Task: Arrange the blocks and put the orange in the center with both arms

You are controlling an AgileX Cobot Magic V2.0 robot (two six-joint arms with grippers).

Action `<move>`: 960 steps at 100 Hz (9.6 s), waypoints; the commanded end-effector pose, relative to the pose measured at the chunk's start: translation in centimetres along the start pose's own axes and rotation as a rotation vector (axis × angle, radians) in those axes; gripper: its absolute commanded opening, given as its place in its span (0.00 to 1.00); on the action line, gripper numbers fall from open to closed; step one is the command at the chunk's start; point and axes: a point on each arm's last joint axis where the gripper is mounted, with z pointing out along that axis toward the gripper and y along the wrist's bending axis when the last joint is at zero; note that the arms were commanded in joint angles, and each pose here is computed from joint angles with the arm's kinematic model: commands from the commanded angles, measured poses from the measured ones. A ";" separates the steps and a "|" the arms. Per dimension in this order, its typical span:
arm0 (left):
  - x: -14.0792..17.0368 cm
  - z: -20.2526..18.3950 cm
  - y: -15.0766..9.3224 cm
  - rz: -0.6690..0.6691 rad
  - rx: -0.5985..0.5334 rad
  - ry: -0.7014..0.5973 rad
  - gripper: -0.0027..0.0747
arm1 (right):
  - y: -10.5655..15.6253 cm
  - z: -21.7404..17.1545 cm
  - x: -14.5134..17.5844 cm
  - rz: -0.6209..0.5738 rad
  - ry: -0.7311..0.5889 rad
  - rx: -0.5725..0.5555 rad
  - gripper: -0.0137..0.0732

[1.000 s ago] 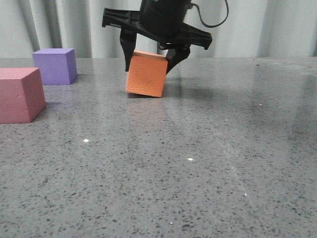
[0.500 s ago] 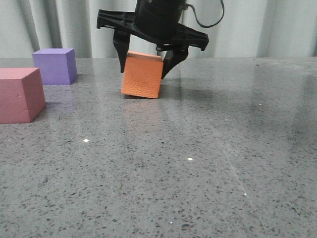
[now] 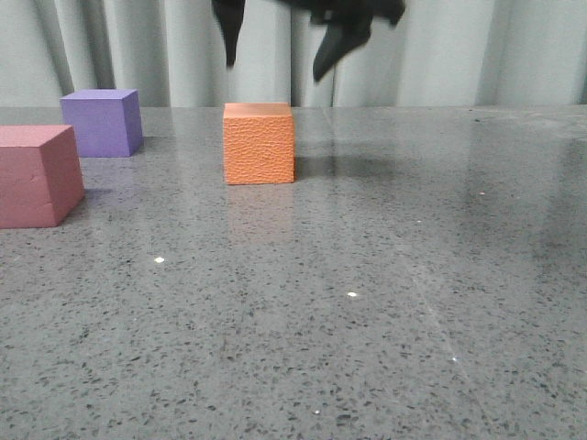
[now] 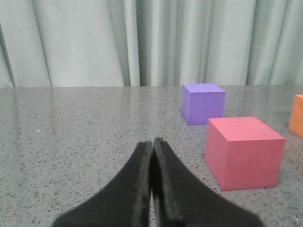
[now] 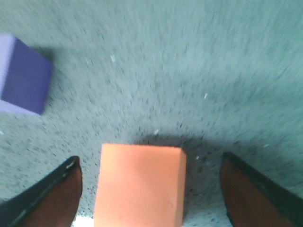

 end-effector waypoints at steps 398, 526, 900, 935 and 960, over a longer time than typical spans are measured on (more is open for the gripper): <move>1.0 -0.1 -0.2 -0.011 0.022 -0.051 0.01 | -21.7 -17.7 29.6 -0.136 -0.887 0.135 0.08; -20.1 7.1 -0.3 -0.124 -0.036 0.262 0.01 | -21.7 -17.7 29.6 -0.136 -0.887 0.135 0.08; -14.9 27.0 -22.2 -0.024 0.024 0.723 0.17 | -21.7 -17.7 29.6 -0.136 -0.887 0.135 0.08; -17.4 25.2 -16.6 0.001 -0.101 0.669 0.17 | -21.7 -17.7 29.6 -0.136 -0.887 0.135 0.08; -15.8 24.3 -12.9 -0.018 -0.107 0.664 0.17 | -21.7 -17.7 29.6 -0.136 -0.887 0.135 0.08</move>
